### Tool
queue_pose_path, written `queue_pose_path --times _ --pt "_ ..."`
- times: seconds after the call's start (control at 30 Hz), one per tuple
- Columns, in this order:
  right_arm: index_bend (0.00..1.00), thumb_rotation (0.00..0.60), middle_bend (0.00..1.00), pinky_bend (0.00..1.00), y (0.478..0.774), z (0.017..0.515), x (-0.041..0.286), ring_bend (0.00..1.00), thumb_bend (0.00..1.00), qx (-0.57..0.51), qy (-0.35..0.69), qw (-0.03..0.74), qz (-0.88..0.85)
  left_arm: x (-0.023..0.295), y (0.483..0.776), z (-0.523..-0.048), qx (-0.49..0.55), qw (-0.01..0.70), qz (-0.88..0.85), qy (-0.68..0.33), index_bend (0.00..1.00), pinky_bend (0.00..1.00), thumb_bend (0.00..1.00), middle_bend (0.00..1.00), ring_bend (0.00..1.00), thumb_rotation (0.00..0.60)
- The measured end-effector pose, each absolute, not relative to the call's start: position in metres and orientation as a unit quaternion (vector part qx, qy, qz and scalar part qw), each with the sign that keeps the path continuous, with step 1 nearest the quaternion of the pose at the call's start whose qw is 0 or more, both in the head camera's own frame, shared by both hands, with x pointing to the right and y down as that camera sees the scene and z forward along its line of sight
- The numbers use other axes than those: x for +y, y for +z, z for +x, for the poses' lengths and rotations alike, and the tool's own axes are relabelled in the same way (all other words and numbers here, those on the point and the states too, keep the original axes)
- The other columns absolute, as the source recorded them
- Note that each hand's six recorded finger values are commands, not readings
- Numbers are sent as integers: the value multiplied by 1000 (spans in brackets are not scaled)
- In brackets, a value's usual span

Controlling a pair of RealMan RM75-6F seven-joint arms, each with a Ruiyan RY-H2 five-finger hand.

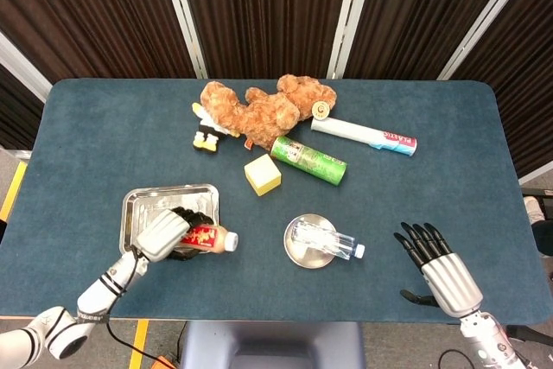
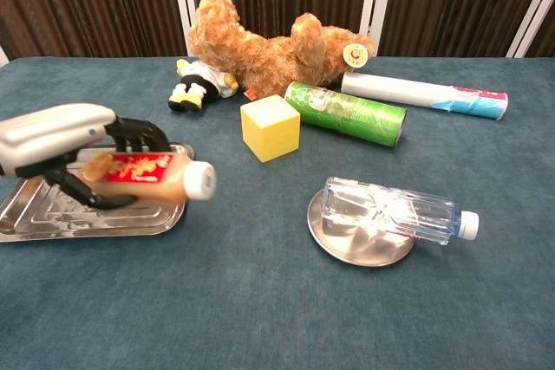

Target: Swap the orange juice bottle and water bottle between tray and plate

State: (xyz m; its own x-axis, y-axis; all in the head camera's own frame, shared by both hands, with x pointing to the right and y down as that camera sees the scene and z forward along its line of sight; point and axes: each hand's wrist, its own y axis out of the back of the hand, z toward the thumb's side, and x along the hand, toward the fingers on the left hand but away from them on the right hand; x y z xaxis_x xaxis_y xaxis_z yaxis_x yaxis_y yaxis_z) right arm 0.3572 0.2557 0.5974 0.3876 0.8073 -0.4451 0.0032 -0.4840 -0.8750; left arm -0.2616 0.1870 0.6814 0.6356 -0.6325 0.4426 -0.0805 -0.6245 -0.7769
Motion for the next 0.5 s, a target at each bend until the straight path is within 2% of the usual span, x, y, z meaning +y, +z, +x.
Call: queue_pose_path --times 0.13,0.4,0.5 --pt "0 600 0 0 599 357 257 0 0 -277 476 415 -724 206 675 -230 200 379 -834 -348 708 700 471 808 629 600" --pt "0 600 0 0 596 360 254 0 0 -280 474 405 -730 248 680 -168 153 371 -860 -316 686 700 452 799 629 600" --pt "0 600 0 0 596 360 254 0 0 -280 474 405 -730 253 684 -158 148 373 -862 -310 641 682 428 767 617 600"
